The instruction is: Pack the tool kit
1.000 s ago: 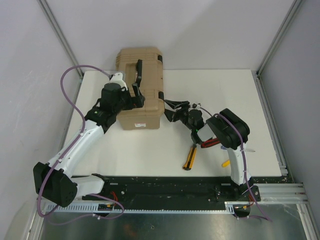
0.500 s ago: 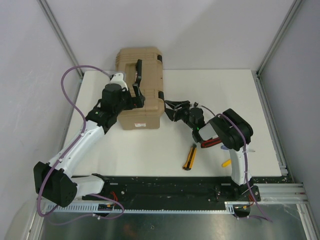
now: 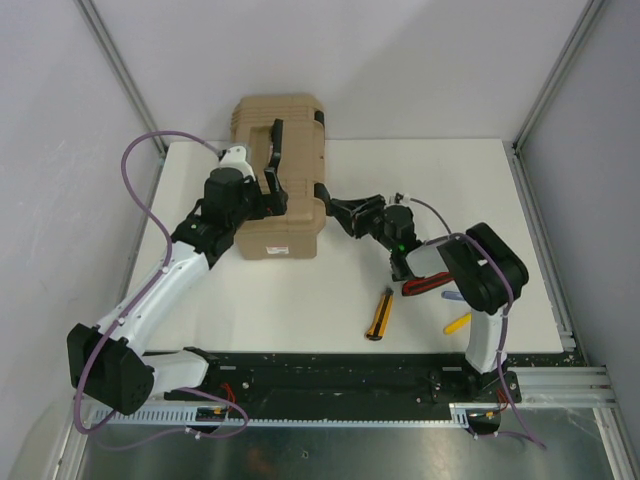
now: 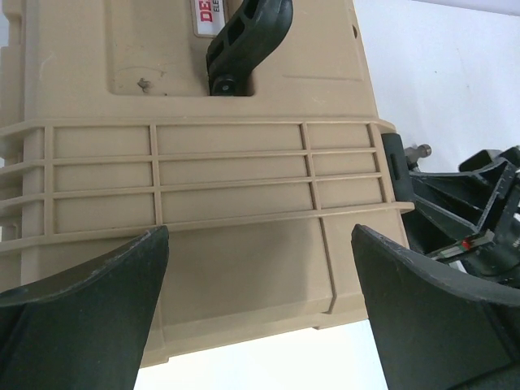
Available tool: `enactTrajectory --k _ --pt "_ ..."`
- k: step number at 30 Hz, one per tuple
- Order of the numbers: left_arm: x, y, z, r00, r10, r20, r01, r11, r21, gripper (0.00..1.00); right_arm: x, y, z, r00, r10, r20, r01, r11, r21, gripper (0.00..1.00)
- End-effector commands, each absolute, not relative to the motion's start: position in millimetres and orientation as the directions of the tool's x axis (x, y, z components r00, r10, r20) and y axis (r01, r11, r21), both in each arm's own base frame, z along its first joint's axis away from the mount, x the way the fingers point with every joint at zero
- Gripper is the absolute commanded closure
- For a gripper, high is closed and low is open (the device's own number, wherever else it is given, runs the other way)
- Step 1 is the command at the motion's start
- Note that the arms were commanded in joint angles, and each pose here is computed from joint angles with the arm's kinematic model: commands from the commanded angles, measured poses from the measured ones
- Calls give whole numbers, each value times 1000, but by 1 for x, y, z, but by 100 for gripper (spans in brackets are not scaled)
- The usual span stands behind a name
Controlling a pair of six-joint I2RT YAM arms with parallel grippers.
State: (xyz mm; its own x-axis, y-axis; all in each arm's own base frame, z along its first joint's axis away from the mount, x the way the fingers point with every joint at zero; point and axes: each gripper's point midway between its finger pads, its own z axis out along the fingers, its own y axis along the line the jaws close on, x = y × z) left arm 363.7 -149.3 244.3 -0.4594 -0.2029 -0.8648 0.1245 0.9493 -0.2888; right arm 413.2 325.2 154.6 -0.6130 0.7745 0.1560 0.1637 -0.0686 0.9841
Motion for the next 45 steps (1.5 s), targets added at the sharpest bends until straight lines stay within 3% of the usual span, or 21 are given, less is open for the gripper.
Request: enactTrajectory --k 1,5,10,15,21,25,31,38,45 --pt "348 -143 204 -564 -144 -813 94 967 -236 1 397 331 255 -679 732 49 -87 -148 985 68" --pt "349 -143 208 -558 -145 -817 95 967 -236 1 397 326 254 -661 750 5 -85 -81 993 58" --pt "352 -142 235 -506 -149 -850 109 966 -234 1 400 308 242 -596 797 -97 -35 94 995 21" --pt "354 -137 274 -430 -154 -890 122 966 -226 1 406 292 260 -545 784 -298 -102 290 951 9" --pt "353 -126 296 -373 -145 -916 99 976 -194 0 407 291 260 -512 658 -553 -110 588 801 6" --pt "351 -120 299 -362 -140 -922 85 980 -182 1 407 288 253 -497 605 -622 -106 670 735 6" --pt "351 -107 297 -360 -144 -922 41 985 -170 1 415 295 252 -519 559 -646 -161 679 717 6" --pt "365 -88 304 -363 -196 -911 27 975 -221 1 446 320 275 -578 479 -660 -372 566 736 6" --pt "401 -74 299 -407 -261 -875 5 958 -288 1 474 343 267 -654 417 -632 -418 496 761 9"
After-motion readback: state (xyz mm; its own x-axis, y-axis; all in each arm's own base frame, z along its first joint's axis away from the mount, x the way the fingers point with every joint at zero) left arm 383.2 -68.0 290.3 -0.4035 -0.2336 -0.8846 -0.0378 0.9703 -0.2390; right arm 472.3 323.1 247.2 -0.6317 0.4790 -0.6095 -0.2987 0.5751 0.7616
